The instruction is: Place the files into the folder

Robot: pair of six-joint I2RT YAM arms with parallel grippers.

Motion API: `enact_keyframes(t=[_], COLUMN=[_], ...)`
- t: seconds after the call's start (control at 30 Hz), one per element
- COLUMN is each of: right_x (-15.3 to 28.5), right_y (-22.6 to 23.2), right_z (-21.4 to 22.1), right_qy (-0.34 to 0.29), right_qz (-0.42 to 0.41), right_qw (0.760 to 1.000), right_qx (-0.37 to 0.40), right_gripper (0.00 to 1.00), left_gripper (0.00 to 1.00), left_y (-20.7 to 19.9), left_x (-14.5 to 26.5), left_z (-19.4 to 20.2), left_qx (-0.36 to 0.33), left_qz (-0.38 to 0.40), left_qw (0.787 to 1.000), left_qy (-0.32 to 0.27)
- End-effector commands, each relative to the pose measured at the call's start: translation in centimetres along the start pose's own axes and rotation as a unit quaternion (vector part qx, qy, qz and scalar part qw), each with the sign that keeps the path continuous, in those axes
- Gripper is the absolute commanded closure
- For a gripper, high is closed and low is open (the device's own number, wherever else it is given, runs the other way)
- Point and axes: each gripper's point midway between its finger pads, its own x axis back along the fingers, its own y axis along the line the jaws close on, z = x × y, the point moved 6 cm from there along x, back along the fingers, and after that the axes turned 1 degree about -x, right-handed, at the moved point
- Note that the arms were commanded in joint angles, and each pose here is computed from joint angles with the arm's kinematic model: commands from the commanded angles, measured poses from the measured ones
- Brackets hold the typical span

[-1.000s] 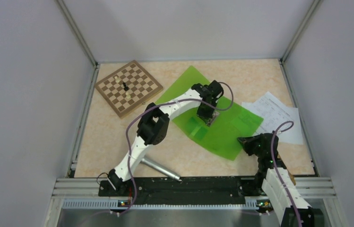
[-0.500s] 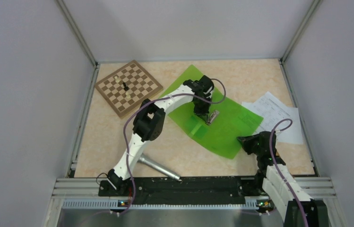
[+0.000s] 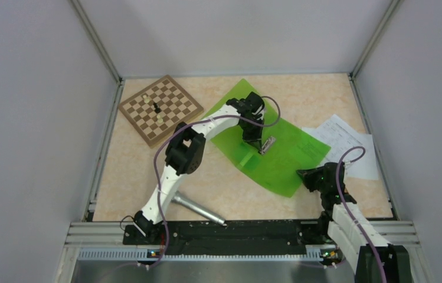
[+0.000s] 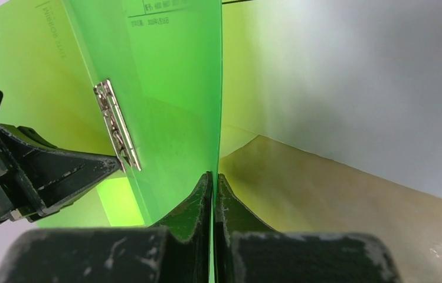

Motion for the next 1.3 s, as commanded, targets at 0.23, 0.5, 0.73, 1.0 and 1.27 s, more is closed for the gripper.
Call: enact_keyframes(t=[0.23,0.5,0.73,1.0,1.27], right_x=[0.3,0.4,-1.5,-3.5,2.4], right_y=[2.4,4.5,7.5,12.0,18.4], right_z=[0.5,-0.5,-1.4,-4.6,-6.2], right_qy=[0.034,0.031,0.111,0.108,-0.029], right_qz=[-0.030,-0.029,-0.025,0.020,-0.081], right_qw=[0.998,0.990,0.945,0.912,0.921], right_qx=[0.031,0.131,0.307,0.395,0.381], right_gripper=[1.00,1.00,1.00,0.46,0.01], left_gripper=[1.00,0.93,0.73,0.73,0.76], left_y=[-4.3,-5.2,-0.5,9.3,12.4], left_x=[5.8,14.0,19.4,18.3,15.7], left_z=[-1.7,-3.9,-4.6,-2.4,1.6], left_qx=[-0.037,-0.055,-0.020,0.067,0.113], left_qz=[0.077,0.040,-0.017,-0.122,-0.139], left_qw=[0.995,0.983,0.972,0.976,0.976], left_qy=[-0.058,-0.173,-0.232,-0.167,-0.120])
